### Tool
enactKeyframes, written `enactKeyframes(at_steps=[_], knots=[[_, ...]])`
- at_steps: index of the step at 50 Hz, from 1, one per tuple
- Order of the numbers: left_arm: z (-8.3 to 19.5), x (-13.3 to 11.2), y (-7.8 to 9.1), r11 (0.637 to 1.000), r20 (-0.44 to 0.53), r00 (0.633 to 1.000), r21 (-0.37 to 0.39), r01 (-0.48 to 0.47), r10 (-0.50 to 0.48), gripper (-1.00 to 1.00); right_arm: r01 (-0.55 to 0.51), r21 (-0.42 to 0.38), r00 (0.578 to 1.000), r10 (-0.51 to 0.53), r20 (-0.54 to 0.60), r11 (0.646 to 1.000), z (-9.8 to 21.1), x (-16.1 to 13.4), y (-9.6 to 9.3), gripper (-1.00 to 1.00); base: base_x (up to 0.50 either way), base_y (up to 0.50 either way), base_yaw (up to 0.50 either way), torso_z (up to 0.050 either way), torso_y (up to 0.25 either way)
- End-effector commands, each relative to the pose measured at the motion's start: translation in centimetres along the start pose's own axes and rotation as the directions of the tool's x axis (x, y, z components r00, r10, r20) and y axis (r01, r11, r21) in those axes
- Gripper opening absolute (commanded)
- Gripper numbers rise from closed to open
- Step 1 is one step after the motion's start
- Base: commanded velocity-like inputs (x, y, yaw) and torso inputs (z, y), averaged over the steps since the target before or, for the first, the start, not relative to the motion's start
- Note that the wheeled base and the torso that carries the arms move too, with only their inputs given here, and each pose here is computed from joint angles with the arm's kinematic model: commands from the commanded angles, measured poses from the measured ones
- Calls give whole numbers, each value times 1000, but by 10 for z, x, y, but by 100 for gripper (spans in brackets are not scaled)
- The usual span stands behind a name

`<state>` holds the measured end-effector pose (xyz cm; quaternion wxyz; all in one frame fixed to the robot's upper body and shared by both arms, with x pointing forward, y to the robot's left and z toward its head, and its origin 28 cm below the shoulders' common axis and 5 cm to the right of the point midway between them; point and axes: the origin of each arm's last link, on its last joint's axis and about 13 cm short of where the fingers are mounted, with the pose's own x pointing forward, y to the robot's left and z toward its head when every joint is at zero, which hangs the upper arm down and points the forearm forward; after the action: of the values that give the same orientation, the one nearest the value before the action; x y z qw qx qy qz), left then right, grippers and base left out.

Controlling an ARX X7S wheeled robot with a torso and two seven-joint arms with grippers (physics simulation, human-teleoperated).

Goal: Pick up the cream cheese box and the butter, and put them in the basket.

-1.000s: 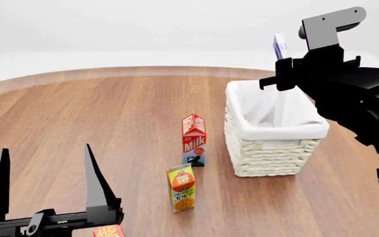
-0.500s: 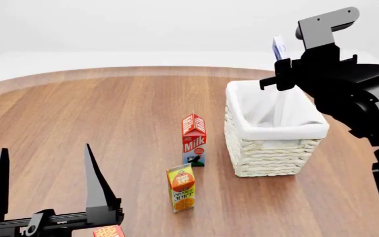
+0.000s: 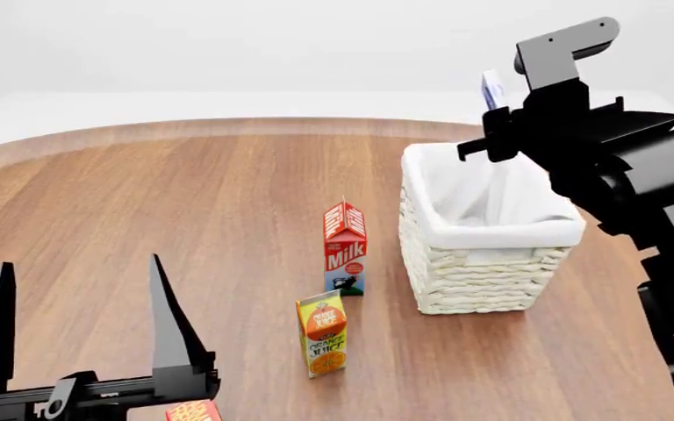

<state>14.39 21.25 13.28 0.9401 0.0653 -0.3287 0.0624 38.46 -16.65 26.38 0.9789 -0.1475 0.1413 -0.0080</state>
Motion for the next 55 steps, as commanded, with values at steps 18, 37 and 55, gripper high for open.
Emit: enactKeyframes(at_steps=[18,37,55], knots=[[2,2,1,1000,33,999,1,-9,9,100,-7,-33,1000,8,9,999,17,14,5,-100,0,0,0,1,1],[2,2,2,1000,32,999,1,-12,12,100,-29,-72,1000,29,-6,997,17,24,15,-100,0,0,0,0,1],[2,2,2,1000,32,999,3,-10,10,100,-23,-66,999,21,-35,998,5,28,13,-100,0,0,0,0,1]])
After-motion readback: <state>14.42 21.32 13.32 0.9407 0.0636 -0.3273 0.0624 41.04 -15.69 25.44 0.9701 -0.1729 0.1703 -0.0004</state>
